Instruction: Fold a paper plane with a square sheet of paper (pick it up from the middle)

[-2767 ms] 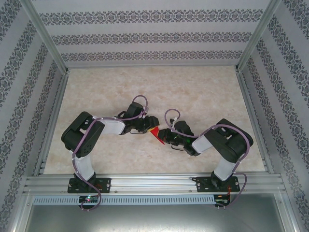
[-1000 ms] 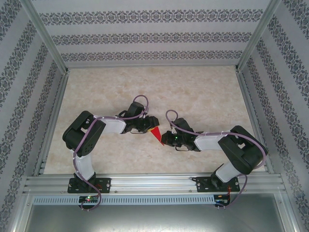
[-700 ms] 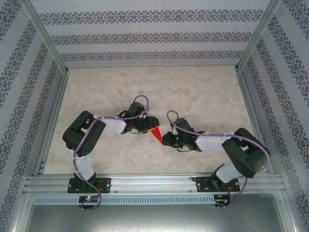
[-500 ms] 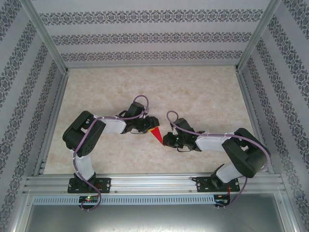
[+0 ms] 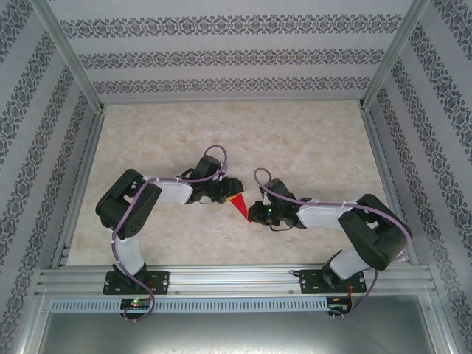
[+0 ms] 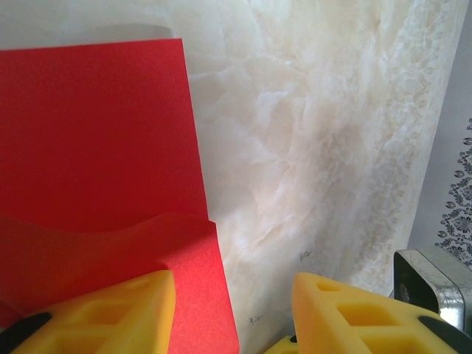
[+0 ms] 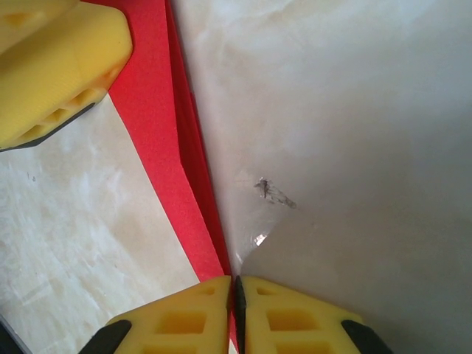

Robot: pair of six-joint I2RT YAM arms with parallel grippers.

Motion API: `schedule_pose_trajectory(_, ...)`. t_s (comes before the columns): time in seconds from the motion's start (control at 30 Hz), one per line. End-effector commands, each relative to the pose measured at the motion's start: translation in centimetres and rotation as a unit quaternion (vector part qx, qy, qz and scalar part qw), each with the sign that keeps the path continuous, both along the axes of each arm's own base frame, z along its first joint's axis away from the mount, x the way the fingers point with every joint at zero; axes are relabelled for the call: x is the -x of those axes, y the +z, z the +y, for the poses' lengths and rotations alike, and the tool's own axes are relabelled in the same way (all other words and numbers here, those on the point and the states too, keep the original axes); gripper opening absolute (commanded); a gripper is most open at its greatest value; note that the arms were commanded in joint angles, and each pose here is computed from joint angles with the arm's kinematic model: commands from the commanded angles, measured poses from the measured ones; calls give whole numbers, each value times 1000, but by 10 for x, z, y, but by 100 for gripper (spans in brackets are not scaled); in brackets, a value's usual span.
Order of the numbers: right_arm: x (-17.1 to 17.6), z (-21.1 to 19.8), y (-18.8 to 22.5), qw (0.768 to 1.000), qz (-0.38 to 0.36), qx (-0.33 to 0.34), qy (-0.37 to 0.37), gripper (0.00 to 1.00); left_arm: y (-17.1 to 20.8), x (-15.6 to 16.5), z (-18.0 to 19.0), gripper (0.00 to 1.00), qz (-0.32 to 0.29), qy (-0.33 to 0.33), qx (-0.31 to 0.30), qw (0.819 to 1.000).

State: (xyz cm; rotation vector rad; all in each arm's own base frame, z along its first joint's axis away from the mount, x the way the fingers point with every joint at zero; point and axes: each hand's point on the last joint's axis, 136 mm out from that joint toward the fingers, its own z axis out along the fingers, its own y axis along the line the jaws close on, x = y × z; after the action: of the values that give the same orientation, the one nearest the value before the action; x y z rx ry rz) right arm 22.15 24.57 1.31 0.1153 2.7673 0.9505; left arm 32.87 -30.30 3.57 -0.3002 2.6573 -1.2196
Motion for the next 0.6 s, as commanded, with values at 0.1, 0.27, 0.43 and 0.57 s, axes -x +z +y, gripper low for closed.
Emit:
schedule_pose_trajectory(0.1, 37, -27, -24, 995, 66, 67, 16, 9, -25, 10, 6, 47, 29, -4, -35, 999)
schedule_pose_trajectory(0.27, 44, -33, -34, 992, 78, 97, 25, 9, -26, 10, 6, 47, 31, -4, -37, 999)
schedule_pose_trajectory(0.43, 41, -39, -29, 988, 63, 138, 24, 9, -26, 10, 6, 47, 32, -5, -36, 999)
schedule_pose_trajectory(0.57, 17, -39, 6, 994, 4, 107, -7, 12, -27, 11, 6, 47, 34, -6, -37, 999)
